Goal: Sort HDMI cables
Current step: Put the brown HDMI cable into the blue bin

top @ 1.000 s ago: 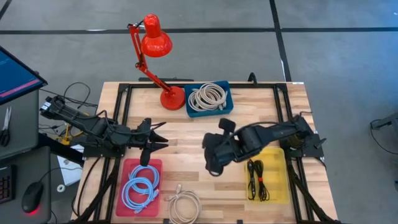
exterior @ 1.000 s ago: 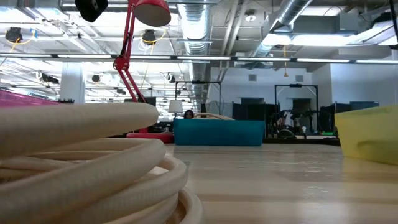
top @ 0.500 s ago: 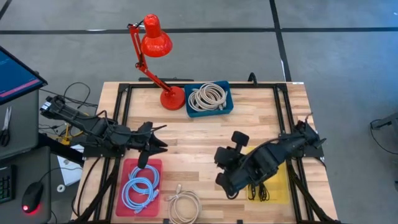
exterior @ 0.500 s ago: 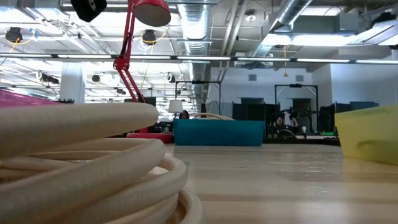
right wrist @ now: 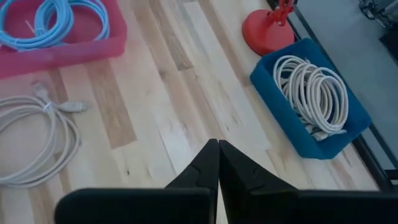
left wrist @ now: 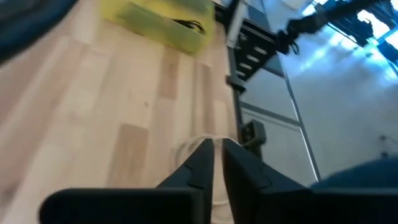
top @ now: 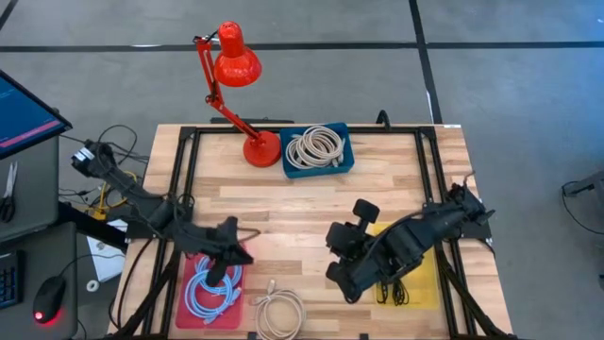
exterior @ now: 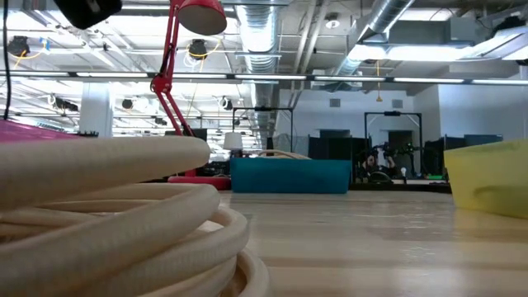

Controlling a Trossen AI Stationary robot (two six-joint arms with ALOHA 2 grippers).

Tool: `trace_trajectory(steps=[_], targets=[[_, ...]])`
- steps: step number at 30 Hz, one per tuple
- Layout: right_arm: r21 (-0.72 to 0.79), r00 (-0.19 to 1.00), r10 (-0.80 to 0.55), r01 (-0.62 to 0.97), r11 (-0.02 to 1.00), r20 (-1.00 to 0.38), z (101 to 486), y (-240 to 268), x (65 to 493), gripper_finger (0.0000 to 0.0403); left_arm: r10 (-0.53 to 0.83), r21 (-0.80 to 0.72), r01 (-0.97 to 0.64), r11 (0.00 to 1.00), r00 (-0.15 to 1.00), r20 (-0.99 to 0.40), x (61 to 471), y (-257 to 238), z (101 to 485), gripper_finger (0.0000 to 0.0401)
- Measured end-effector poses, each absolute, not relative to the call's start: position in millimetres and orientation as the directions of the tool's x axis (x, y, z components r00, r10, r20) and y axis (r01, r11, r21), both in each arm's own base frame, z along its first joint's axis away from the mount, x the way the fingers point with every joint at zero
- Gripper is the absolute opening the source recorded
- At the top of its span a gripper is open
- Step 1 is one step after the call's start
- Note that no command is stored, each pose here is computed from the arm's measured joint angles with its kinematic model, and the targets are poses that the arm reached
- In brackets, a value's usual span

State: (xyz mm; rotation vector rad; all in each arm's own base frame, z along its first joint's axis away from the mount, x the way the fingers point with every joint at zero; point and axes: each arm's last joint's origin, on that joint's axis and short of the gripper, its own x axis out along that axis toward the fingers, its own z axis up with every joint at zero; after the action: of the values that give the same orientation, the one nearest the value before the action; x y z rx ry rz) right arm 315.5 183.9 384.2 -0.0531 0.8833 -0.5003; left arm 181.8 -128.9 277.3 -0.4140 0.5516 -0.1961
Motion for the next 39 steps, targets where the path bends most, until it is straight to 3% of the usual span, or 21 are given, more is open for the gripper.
trace_trajectory(steps=[7, 22, 28, 39], targets=[[-0.261, 0.508, -0.453, 0.404, 0.877, -0.732, 383.9, 172.2, 322.2, 0.0000, -0.385, -0.391, 0.210, 0.896, 0.804, -0.453, 199.9, -152.3, 262.6, 0.0009], [-0.298, 0.492, -0.458, 0.371, 0.879, -0.740, 383.5, 163.3, 327.0, 0.0000, -0.324, -0.232, 0.229, 0.945, 0.734, -0.597, 224.1, -169.0, 214.3, 0.0138], [-0.300, 0.489, -0.461, 0.374, 0.878, -0.740, 383.5, 161.1, 328.1, 0.0000, -0.388, -0.288, 0.269, 0.919, 0.751, -0.535, 240.4, -183.1, 200.5, 0.0186], [-0.304, 0.482, -0.469, 0.381, 0.873, -0.741, 383.3, 156.2, 330.6, 0.0000, -0.454, -0.438, 0.219, 0.872, 0.698, -0.555, 264.8, -195.6, 197.5, 0.0205]])
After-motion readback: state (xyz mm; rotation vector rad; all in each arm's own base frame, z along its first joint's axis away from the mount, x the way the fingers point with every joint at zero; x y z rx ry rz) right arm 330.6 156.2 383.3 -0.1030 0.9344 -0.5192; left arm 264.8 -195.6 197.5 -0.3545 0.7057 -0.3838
